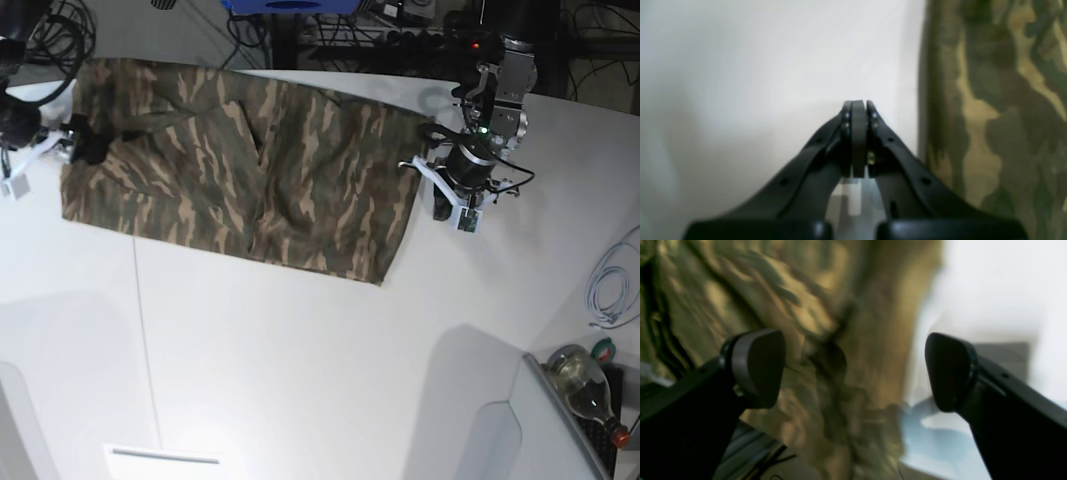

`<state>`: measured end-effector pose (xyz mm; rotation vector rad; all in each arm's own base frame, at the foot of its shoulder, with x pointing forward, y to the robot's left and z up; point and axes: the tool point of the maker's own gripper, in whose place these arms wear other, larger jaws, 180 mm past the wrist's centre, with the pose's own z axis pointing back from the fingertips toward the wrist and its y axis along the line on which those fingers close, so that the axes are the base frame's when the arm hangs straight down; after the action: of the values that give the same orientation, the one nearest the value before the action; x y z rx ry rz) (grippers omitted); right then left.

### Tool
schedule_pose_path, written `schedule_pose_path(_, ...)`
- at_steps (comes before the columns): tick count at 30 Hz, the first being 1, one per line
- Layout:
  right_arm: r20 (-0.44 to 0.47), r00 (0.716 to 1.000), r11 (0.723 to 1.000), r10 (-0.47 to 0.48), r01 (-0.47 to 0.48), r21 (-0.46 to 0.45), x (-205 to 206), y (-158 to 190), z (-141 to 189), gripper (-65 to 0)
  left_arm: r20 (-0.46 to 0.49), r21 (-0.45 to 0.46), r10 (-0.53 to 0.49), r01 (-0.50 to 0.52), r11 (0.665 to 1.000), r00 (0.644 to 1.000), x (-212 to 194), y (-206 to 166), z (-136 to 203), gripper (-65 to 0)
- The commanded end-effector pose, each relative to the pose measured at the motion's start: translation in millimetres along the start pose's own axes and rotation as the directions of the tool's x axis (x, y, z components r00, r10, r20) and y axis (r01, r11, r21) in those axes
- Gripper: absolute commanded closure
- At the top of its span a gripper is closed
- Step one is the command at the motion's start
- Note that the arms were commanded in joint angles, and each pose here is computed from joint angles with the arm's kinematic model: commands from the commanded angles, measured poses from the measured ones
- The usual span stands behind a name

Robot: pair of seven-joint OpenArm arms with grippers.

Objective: Layout the t-shirt on the table in an organized manner, then fold the t-shirt properly
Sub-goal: 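Grasp the shirt's outer end with the right gripper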

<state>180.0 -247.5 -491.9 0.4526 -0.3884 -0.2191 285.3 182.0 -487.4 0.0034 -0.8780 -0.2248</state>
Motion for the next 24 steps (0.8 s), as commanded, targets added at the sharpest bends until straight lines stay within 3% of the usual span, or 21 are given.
schedule_pose_path(1,-0.159,0.987,1.0,-0.005,0.003,-0.011,-42,3,-9,-62.1,0.028,0.006,-0.016,0.015,1.0,0.999,10,4,0,0.0)
schedule_pose_path(9,-0.191,0.981,0.995,0.044,-0.026,0.095,-56,40,-20,-61.8,0.026,-0.001,-0.018,0.018,1.0,0.999,10,0,-1,0.0)
schedule_pose_path(14,-0.181,0.979,0.992,0.098,-0.082,0.091,-54,50,-11,-61.8,0.025,-0.002,-0.019,0.019,1.0,1.0,10,0,-1,0.0)
schedule_pose_path(21,-0.153,0.985,0.992,0.074,-0.058,0.108,-44,52,-20,-61.7,0.023,-0.013,-0.006,0.006,1.0,1.0,8,-8,-2,0.0)
schedule_pose_path(24,-0.149,0.986,0.991,0.071,-0.052,0.124,-37,56,-27,-54.6,0.016,-0.018,-0.002,0.003,1.0,1.0,5,-12,0,0.0)
